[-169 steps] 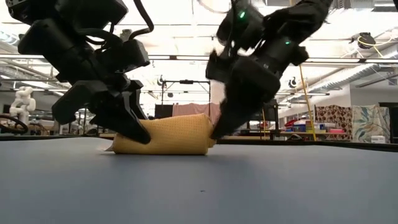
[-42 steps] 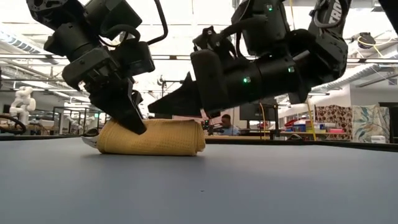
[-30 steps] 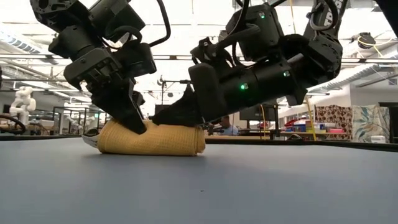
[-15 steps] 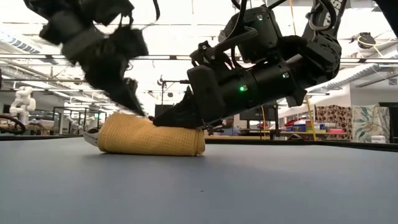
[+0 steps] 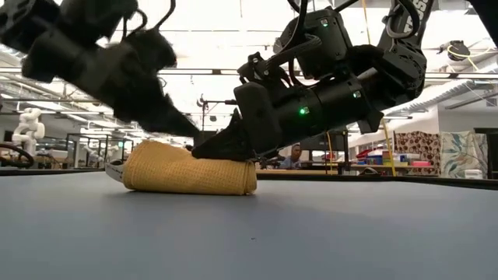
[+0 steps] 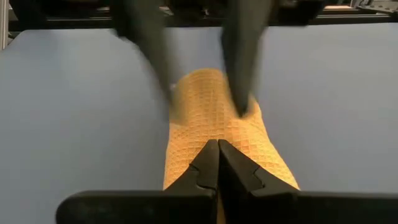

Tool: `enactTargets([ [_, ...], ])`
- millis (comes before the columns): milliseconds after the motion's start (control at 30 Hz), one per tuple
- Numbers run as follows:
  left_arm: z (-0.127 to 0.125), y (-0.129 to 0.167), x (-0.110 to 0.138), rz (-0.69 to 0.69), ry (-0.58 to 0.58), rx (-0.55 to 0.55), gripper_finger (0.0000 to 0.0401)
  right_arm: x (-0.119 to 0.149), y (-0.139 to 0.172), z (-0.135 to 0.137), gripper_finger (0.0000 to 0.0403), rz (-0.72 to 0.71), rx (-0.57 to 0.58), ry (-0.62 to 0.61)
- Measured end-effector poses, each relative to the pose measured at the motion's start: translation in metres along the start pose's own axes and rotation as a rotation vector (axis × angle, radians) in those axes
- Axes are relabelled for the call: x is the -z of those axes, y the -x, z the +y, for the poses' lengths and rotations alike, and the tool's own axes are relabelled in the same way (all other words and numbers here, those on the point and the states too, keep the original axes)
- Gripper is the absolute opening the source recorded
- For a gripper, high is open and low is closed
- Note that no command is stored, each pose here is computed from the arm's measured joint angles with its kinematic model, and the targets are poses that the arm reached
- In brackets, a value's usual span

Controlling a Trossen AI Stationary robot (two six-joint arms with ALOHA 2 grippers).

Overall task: Roll towel into tight, uniform cylinder
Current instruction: Roll the orange microfiber cloth

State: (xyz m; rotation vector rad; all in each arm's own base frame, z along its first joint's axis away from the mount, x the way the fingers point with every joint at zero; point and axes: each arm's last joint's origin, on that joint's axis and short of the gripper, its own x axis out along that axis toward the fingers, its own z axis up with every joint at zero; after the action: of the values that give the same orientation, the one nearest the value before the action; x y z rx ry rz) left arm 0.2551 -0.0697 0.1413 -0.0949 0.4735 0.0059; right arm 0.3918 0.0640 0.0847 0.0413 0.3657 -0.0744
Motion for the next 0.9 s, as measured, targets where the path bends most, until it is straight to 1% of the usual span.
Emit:
enactTargets([
  [67, 0.003, -0.001, 0.012, -0.002, 0.011, -0.065, 0.0119, 0.0, 0.0, 0.0, 0.0, 0.002, 0.0, 0.0],
  [100, 0.005, -0.001, 0.017, -0.002, 0.019, -0.08, 0.0106, 0.0, 0.0, 0.0, 0.0, 0.002, -0.001, 0.0],
  [167, 0.008, 0.001, 0.026, 0.007, 0.04, -0.086, 0.0083, 0.0, 0.0, 0.0, 0.0, 0.002, -0.001, 0.0],
  [267, 0.01, 0.003, 0.033, 0.005, 0.076, -0.087, 0.005, 0.0, 0.0, 0.0, 0.0, -0.001, -0.001, -0.015],
  [400, 0.01, 0.006, 0.037, 0.011, 0.092, -0.084, 0.0018, -0.001, 0.0, 0.0, 0.0, -0.018, -0.003, -0.035],
  [467, 0.01, 0.006, 0.037, 0.013, 0.091, -0.083, 0.001, -0.005, 0.001, 0.0, 0.0, -0.037, -0.006, -0.028],
  [600, 0.01, 0.006, 0.038, 0.025, 0.086, -0.086, 0.001, -0.021, 0.008, -0.001, 0.0, -0.066, -0.005, 0.004],
  [700, 0.01, 0.006, 0.039, 0.031, 0.085, -0.087, 0.0012, -0.032, 0.01, -0.005, 0.0, -0.129, -0.022, 0.016],
  [767, 0.011, 0.006, 0.04, 0.037, 0.083, -0.088, 0.0012, -0.033, 0.008, -0.011, 0.0, -0.136, -0.038, 0.003],
  [900, 0.011, 0.006, 0.041, 0.054, 0.078, -0.093, 0.0013, -0.025, 0.002, -0.021, 0.0, -0.103, -0.029, -0.067],
])
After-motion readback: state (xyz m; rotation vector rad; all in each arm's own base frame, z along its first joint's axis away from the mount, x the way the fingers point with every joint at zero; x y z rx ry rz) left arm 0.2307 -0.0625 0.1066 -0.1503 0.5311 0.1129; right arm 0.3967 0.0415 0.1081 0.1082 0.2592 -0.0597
